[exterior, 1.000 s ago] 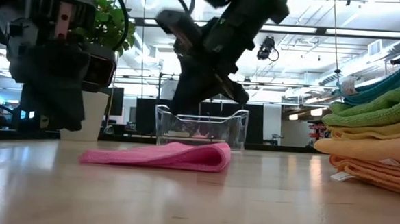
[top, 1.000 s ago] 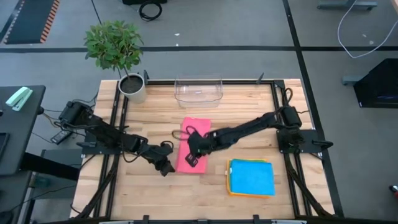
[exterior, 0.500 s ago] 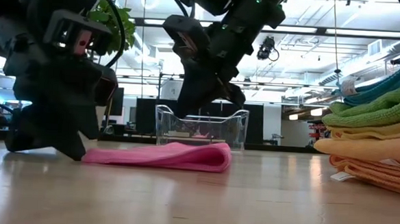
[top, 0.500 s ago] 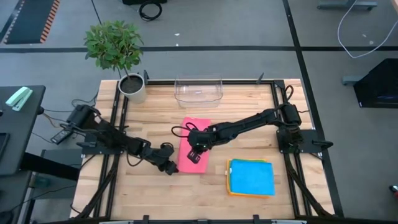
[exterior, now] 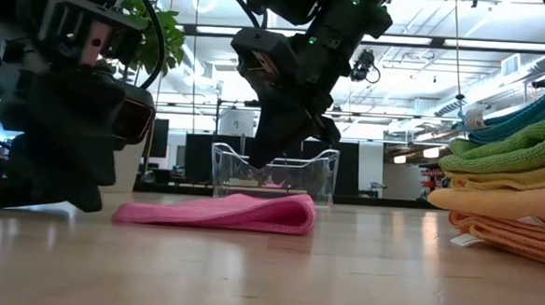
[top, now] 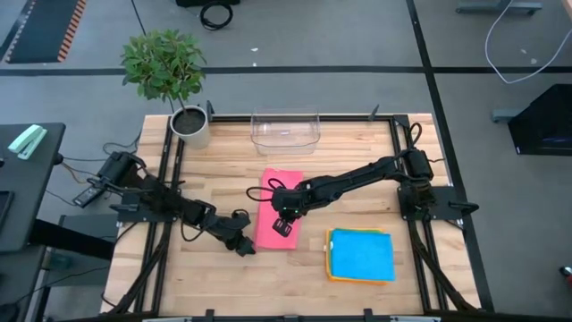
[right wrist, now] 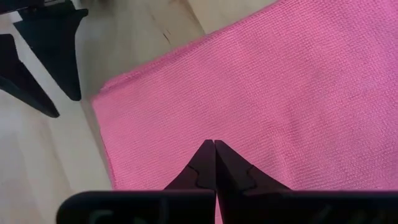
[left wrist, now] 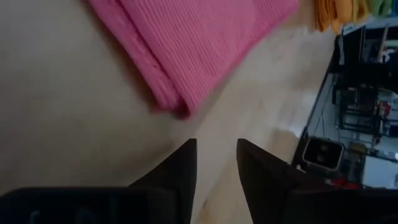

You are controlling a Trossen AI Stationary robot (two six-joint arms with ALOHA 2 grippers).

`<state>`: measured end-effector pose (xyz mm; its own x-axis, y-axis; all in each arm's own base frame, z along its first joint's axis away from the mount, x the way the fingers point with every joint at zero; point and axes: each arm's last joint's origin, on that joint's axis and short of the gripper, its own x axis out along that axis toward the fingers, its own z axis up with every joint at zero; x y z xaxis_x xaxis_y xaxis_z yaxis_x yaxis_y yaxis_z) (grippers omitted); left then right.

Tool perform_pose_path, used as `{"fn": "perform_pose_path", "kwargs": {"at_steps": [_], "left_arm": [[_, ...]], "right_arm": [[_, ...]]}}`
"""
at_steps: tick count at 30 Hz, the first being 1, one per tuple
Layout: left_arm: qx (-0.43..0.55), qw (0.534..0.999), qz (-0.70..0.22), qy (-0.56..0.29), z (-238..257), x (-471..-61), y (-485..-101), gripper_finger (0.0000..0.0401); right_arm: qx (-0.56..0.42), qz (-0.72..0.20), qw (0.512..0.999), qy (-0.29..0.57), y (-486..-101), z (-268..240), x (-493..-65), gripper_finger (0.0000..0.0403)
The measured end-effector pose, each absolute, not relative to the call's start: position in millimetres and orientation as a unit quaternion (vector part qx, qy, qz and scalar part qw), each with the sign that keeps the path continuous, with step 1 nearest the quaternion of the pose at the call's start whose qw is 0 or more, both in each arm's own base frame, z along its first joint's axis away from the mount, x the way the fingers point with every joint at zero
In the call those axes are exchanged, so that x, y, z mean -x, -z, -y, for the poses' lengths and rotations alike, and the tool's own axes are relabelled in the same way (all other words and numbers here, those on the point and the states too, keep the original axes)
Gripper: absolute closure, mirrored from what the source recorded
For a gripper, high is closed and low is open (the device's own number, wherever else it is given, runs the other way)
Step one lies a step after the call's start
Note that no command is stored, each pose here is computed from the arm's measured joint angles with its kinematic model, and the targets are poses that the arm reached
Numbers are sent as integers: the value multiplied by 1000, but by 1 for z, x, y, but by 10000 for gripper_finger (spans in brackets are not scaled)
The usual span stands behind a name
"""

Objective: Fold microfiber towels
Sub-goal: Fold the pink towel on the table

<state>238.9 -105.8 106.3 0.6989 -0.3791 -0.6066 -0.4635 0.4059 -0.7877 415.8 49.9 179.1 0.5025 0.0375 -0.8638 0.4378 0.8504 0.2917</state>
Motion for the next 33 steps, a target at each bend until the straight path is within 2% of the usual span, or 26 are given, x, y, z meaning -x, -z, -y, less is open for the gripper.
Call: {"fn": "perform_pose_path", "kwargs": {"at_steps": [19,24,30,33], "left_arm": [[508,765,-384,-96,107,-255,-98,269],[505,765,-384,-110,106,-255,-98,306],[501,775,-366,-120,105,-256,-99,389],[499,787,-349,-102,106,-258,-105,391]], "right_arm": [[-245,-484,832,118,-179,-50,-416,400],[-246,-485,831,117,-179,-50,-416,400],[-242,-486,832,113,-179,-53,-416,400],[-239,-491,830,113,-179,-53,-415,400]]}}
